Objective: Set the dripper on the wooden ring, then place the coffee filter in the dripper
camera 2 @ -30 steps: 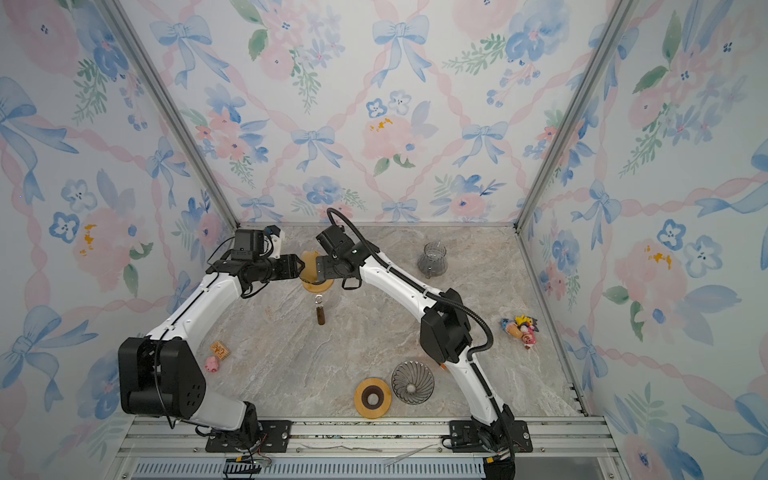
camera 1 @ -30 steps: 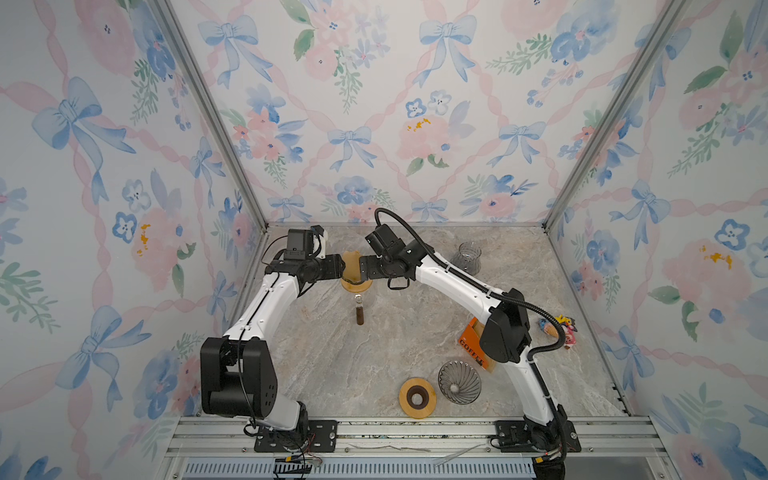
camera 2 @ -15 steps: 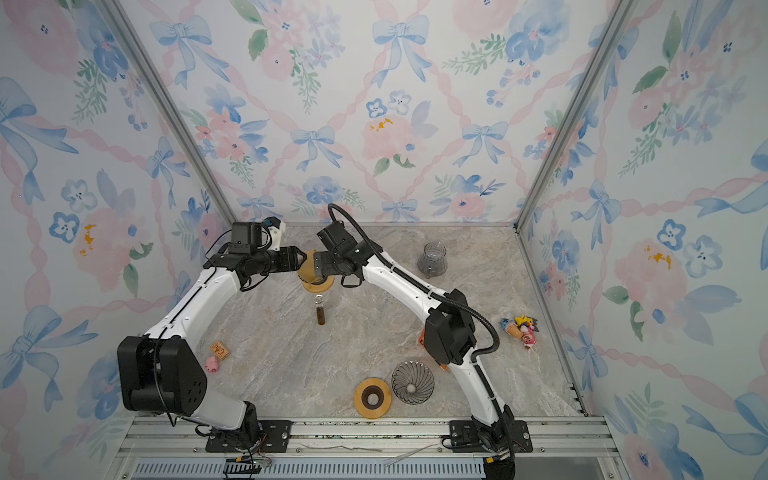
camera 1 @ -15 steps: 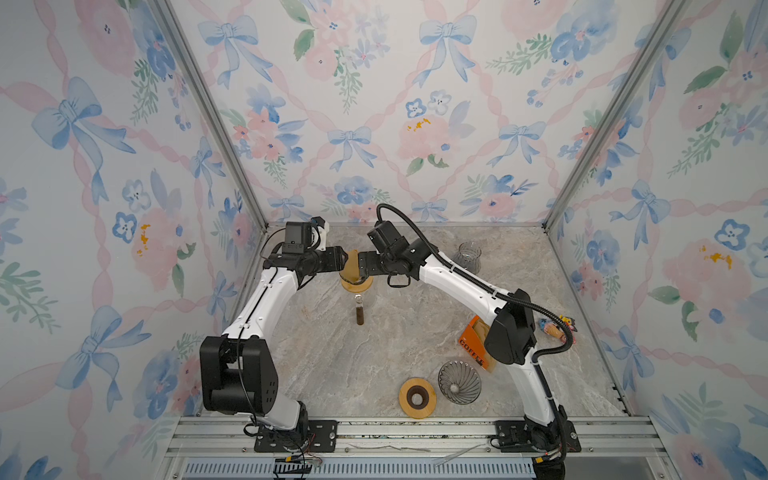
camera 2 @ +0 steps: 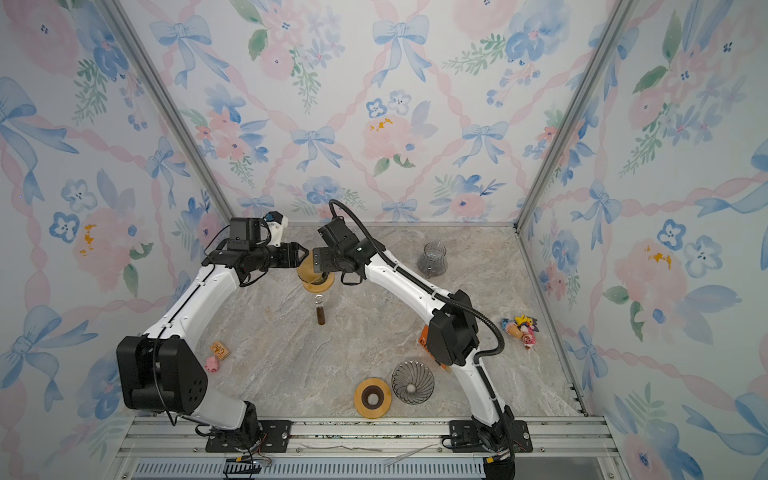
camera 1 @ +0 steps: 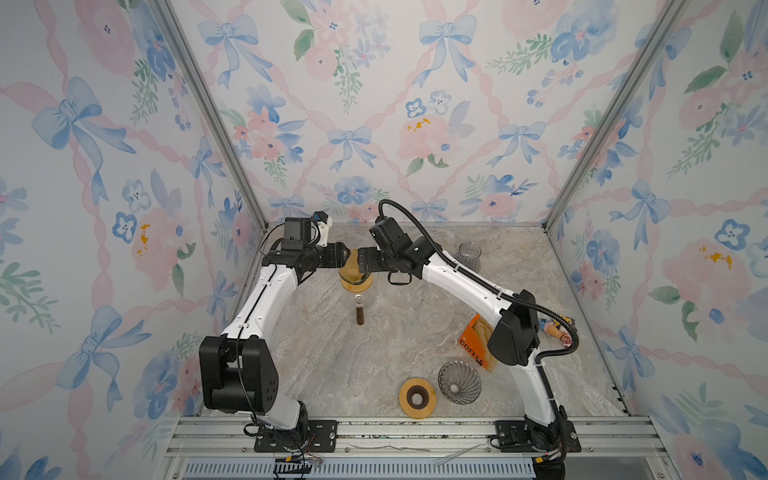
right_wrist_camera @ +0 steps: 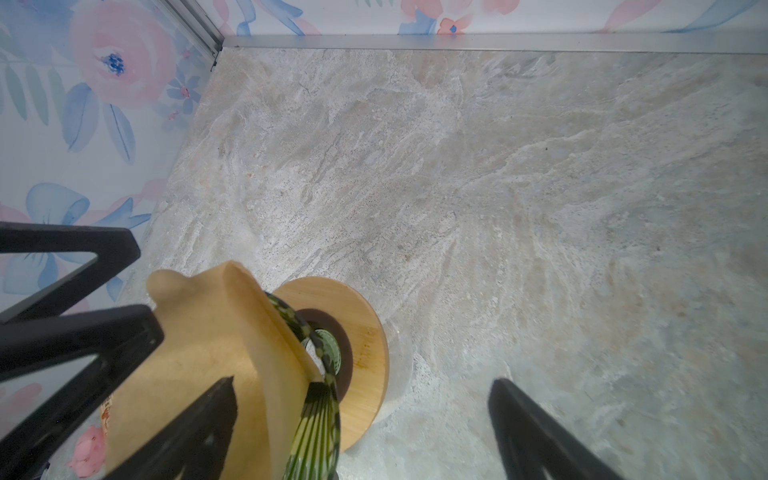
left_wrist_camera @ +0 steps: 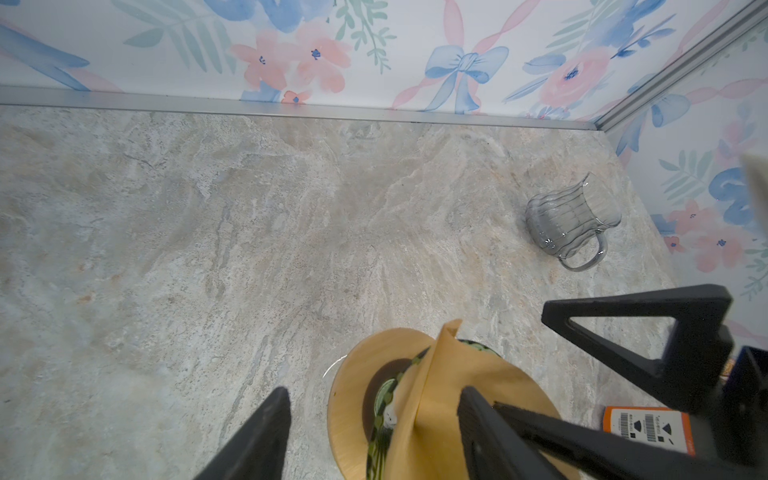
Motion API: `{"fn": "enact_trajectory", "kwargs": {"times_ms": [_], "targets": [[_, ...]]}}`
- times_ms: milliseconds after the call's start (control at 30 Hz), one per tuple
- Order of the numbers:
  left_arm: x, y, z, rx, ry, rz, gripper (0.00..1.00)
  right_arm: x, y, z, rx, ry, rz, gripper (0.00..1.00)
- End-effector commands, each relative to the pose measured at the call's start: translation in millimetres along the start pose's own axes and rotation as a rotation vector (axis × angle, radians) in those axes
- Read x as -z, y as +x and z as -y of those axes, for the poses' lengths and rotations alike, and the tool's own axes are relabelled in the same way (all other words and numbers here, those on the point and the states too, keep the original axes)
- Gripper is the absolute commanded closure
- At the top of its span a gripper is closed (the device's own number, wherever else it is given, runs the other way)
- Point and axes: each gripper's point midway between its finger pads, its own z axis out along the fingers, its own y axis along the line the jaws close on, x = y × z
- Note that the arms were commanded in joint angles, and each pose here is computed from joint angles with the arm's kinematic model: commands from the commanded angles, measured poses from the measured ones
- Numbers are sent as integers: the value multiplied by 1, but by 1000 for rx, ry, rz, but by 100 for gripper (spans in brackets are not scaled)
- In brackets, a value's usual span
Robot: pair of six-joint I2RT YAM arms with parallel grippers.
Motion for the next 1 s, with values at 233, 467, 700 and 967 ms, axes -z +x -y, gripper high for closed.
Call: {"fn": "enact_trajectory", "kwargs": {"times_ms": [233,467,700,967], "targets": [[-19,18,-2,36,22,-70,35,-3,-9,9,-11,22,16,3],[-22,20,-6,41,5,-75,36,-9,-6,17,-20,38,2,3],[-27,24,-14,53,-28,-88,36,-14,-4,19,-25,40,-9,3],[-29,28,-20,66,-49,-98,37,-17,-1,22,-25,53,-16,3]]}}
